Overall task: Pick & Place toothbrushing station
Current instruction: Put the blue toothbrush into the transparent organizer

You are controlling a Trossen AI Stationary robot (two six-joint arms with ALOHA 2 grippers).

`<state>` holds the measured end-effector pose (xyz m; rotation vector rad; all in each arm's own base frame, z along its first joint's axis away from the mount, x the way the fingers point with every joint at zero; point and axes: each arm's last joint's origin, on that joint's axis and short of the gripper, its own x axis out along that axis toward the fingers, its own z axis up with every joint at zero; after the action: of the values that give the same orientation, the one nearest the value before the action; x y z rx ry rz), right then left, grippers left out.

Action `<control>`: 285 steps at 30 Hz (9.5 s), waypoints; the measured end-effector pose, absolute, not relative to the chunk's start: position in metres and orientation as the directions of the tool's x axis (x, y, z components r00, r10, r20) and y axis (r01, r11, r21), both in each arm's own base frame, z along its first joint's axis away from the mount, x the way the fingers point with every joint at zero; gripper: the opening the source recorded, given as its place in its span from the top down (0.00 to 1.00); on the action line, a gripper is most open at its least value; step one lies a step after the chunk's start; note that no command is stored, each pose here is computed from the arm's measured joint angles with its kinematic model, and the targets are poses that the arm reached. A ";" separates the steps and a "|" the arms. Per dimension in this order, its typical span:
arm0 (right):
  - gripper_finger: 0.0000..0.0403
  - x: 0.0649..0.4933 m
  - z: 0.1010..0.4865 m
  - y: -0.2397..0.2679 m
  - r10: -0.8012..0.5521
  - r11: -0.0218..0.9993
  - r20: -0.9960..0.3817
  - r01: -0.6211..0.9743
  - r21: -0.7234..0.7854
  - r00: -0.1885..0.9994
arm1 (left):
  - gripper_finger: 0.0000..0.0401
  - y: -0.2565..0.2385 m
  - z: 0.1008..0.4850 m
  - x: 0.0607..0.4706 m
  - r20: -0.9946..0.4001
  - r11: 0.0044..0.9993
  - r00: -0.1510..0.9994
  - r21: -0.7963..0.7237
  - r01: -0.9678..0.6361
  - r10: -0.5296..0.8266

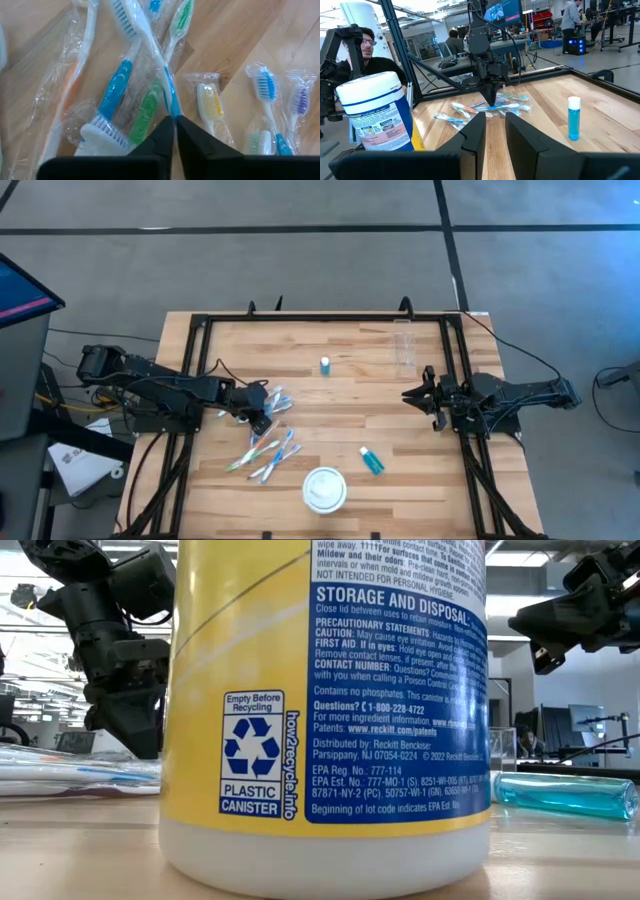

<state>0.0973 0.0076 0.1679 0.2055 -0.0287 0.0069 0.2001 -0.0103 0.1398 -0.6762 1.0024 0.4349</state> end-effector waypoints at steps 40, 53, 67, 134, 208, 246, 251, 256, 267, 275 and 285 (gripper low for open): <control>0.84 0.097 0.171 0.007 -0.028 0.978 0.064 0.014 0.209 0.998 | 1.00 -0.007 0.216 0.217 -0.339 0.916 0.931 -0.313 -0.250 0.139; 0.84 0.097 0.181 0.001 -0.089 0.975 0.158 0.054 0.217 0.983 | 1.00 0.004 0.225 0.232 -0.164 0.946 0.964 -0.216 -0.242 0.209; 0.84 0.115 0.192 0.000 -0.097 0.987 0.170 0.072 0.144 0.981 | 1.00 0.009 0.228 0.256 -0.029 0.958 0.980 -0.206 -0.199 0.198; 0.49 0.287 0.249 -0.012 0.006 0.997 -0.003 -0.006 0.080 1.000 | 1.00 0.004 0.235 0.307 -0.040 0.989 0.991 -0.072 -0.127 0.124; 0.99 0.254 0.285 -0.048 -0.155 0.987 -0.160 0.158 0.007 0.975 | 0.83 0.004 0.232 0.306 -0.083 0.986 0.988 -0.100 -0.135 0.127; 0.99 0.162 0.255 -0.146 -0.667 0.736 -0.145 0.676 0.025 0.731 | 0.83 0.003 0.228 0.304 -0.099 0.986 0.987 -0.100 -0.135 0.125; 0.99 0.153 0.255 -0.155 -0.709 0.695 -0.147 0.719 0.025 0.690 | 0.83 0.003 0.228 0.304 -0.099 0.986 0.987 -0.100 -0.135 0.125; 0.99 0.145 0.254 -0.163 -0.747 0.651 -0.158 0.759 0.031 0.646 | 0.83 0.003 0.228 0.304 -0.099 0.985 0.987 -0.104 -0.135 0.125; 0.99 0.143 0.242 -0.180 -0.789 0.590 -0.194 0.807 0.021 0.582 | 0.83 0.003 0.228 0.304 -0.099 0.985 0.987 -0.104 -0.135 0.125; 0.99 0.146 0.228 -0.194 -0.797 0.571 -0.228 0.821 0.017 0.559 | 0.83 0.003 0.228 0.304 -0.101 0.985 0.987 -0.104 -0.135 0.125; 0.99 0.148 0.218 -0.199 -0.791 0.567 -0.267 0.824 0.016 0.550 | 0.83 0.003 0.227 0.304 -0.115 0.982 0.986 -0.129 -0.139 0.124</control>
<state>0.1481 -0.1992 0.2182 0.1459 0.2413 -0.9595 0.3042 0.0034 0.2267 -0.1376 0.1065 0.1327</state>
